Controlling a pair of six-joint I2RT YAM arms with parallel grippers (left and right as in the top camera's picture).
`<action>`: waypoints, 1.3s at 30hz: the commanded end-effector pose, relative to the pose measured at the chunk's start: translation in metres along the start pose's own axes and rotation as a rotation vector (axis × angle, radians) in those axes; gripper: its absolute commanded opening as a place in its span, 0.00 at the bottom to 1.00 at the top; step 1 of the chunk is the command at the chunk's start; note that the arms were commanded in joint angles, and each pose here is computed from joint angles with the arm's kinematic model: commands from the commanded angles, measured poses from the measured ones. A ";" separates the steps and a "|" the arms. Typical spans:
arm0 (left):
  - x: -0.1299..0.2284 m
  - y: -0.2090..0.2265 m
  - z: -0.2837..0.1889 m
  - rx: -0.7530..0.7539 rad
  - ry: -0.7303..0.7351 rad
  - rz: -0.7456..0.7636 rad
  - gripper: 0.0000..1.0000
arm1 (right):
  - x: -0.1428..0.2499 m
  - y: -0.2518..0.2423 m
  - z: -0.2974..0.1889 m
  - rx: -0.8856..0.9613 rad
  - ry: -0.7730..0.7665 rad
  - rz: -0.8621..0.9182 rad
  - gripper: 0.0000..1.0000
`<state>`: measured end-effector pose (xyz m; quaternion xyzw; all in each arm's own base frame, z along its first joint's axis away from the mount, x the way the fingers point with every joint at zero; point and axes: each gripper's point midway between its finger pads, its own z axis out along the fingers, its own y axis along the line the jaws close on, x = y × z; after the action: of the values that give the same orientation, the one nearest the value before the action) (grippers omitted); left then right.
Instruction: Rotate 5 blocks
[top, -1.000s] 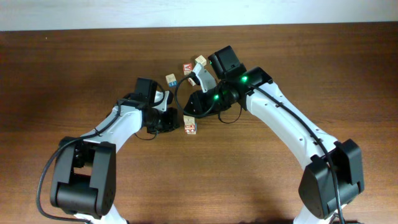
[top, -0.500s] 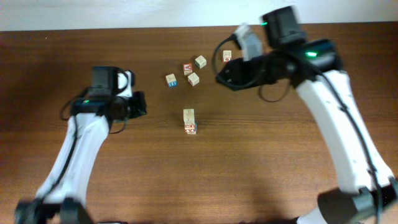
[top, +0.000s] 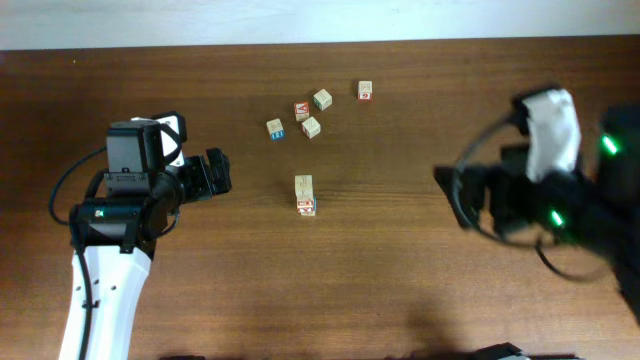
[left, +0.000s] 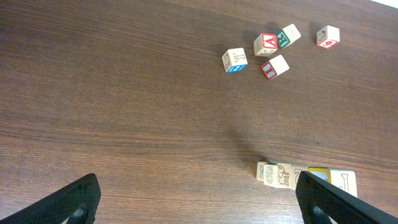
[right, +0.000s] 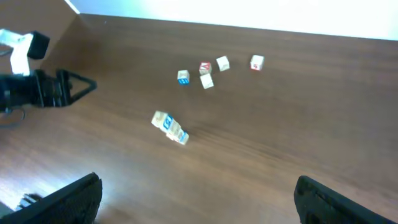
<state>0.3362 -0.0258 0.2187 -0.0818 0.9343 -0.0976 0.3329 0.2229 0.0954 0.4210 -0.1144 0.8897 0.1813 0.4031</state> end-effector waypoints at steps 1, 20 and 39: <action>-0.006 0.002 -0.006 -0.011 -0.026 0.007 0.99 | 0.007 -0.003 -0.020 0.038 -0.032 -0.010 0.99; -0.006 0.002 -0.006 -0.011 -0.026 0.007 0.99 | 0.008 -0.041 -0.029 0.213 -0.292 -0.295 0.98; -0.006 0.002 -0.006 -0.011 -0.026 0.007 0.99 | 0.156 -0.118 0.107 0.347 -0.690 -0.399 0.99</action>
<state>0.3359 -0.0253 0.2186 -0.0822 0.9346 -0.0960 0.3324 0.2325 0.0249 0.2225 -0.1475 0.6886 -0.0223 0.7097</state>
